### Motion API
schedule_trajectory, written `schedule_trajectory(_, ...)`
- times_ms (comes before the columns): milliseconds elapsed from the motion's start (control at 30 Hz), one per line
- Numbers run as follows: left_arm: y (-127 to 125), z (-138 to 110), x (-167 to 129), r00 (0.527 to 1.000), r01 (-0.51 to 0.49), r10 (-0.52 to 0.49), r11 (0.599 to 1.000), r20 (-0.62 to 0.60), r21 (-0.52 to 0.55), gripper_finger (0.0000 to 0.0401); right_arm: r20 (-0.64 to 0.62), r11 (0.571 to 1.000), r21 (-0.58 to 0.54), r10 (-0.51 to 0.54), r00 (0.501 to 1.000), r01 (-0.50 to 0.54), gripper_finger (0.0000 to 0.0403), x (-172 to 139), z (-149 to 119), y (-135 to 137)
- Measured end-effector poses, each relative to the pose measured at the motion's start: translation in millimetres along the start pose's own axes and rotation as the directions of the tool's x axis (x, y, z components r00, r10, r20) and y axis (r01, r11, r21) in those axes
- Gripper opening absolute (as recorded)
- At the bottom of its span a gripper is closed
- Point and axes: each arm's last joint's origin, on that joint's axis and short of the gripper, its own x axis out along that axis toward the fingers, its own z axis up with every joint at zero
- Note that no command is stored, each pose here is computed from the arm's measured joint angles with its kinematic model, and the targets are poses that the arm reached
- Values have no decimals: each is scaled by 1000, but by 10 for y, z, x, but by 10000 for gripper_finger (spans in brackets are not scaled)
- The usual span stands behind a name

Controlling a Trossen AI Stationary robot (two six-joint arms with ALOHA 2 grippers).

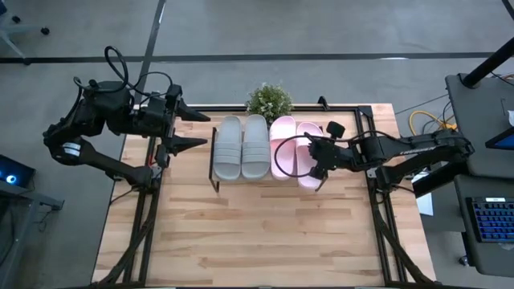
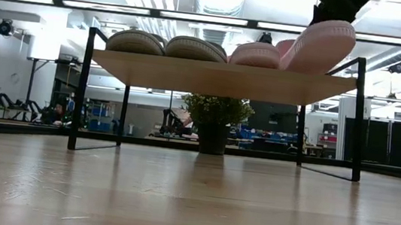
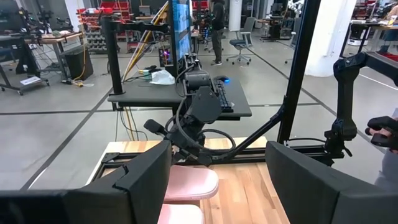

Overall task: Pick and place slides into the shelf
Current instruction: Put the right pink slipper on the shelf

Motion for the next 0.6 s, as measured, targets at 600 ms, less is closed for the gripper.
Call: schedule_trajectory(600, 1, -9, 26, 1000, -1, 1, 1000, -6, 0, 246, -28, 999, 45, 14, 1000, -13, 167, -67, 8, -48)
